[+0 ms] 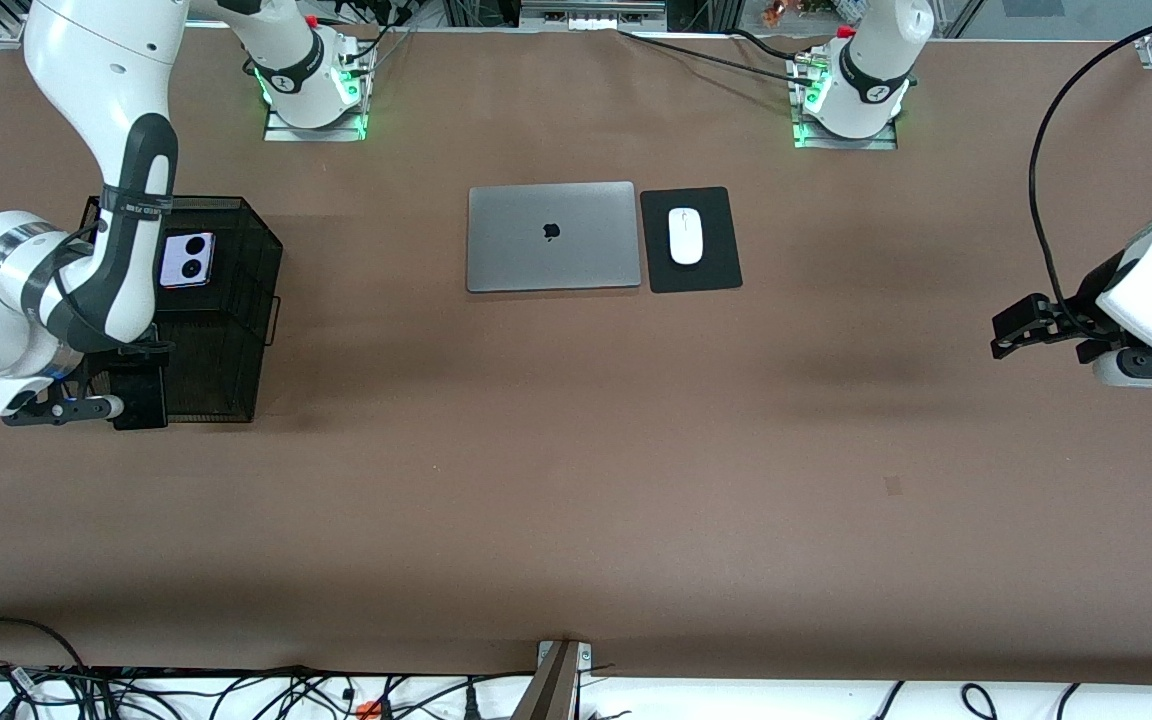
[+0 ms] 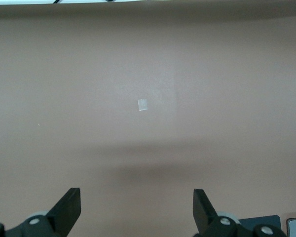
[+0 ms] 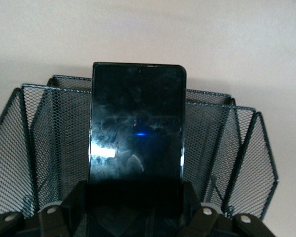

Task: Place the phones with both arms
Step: 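Carry the large black phone into the basket and release it with the right gripper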

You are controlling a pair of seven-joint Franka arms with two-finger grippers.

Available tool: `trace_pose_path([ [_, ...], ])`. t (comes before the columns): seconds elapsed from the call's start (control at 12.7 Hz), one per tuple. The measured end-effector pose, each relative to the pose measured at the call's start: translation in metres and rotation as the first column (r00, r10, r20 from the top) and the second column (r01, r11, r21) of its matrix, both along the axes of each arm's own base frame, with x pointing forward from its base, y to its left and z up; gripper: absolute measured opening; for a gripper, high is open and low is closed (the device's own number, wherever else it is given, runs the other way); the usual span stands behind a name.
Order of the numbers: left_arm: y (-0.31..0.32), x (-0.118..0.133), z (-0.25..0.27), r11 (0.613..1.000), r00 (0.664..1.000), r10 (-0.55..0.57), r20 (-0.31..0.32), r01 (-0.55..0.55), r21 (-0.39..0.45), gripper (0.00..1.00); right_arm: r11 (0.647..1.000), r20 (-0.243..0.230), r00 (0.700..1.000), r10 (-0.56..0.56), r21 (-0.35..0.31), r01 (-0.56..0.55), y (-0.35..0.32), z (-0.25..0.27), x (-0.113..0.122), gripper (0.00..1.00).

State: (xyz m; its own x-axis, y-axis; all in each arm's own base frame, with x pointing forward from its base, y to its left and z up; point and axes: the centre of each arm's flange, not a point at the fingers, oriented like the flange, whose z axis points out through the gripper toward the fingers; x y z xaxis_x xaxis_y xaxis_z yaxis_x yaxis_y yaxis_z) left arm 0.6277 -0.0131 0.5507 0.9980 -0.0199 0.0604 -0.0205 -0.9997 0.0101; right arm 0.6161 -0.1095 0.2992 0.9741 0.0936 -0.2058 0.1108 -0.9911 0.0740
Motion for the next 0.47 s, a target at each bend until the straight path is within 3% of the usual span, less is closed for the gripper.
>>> trace_pose_path([
  [0.47,-0.001,0.000,-0.001,1.000,1.000,-0.001,-0.003,0.001,0.000,1.00,0.994,-0.016,1.000,-0.021,0.106,0.023,-0.042,-0.057,-0.019,0.81],
])
